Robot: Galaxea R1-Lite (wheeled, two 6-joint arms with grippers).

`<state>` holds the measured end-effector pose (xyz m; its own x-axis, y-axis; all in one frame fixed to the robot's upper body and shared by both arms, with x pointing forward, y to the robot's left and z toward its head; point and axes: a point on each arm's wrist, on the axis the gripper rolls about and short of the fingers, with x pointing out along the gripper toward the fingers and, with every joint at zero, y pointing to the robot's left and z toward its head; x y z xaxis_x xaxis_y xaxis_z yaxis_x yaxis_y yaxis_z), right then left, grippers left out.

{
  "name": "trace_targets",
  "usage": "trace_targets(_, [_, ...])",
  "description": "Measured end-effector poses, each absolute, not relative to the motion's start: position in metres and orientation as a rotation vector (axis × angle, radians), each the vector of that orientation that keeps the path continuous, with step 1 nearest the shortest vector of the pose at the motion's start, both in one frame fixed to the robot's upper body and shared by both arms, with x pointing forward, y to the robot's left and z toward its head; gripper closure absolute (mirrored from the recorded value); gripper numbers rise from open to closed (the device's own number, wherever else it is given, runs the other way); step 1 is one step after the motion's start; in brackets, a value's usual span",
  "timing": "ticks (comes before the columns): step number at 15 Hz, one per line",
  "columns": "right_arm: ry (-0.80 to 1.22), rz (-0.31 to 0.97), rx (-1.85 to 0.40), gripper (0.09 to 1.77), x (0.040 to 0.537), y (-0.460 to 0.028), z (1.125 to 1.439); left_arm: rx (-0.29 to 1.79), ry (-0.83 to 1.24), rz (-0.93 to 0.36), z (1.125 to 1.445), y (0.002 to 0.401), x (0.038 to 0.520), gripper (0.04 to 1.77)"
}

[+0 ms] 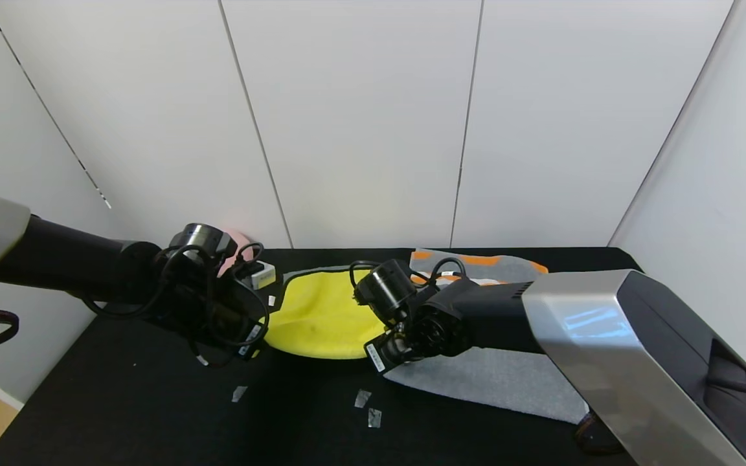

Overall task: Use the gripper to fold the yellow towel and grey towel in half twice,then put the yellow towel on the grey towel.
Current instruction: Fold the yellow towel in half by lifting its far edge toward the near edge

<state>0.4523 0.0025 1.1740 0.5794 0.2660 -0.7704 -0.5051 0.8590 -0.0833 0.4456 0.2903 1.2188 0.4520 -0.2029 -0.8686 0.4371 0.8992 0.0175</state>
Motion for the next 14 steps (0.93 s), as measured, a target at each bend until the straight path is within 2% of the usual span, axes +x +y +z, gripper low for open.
trace_targets(3, [0.838,0.459,-0.309,1.18,0.4528,0.0023,1.1744,0.255,1.03,-0.401,1.2187,0.2904,0.4455,1.7])
trace_targets(4, [0.837,0.458,-0.307,1.77,0.4528,0.0023,1.1747,0.255,1.03,-0.401,1.2187,0.2904,0.4455,1.7])
trace_targets(5, [0.834,0.46,-0.306,1.72,0.4528,0.0024,1.1758,0.255,1.03,-0.402,1.2187,0.2902,0.4455,1.7])
trace_targets(14, [0.836,0.459,-0.285,1.72,0.4504,0.0012,1.1835,0.251,1.022,-0.392,1.2222,0.2941,0.4443,1.7])
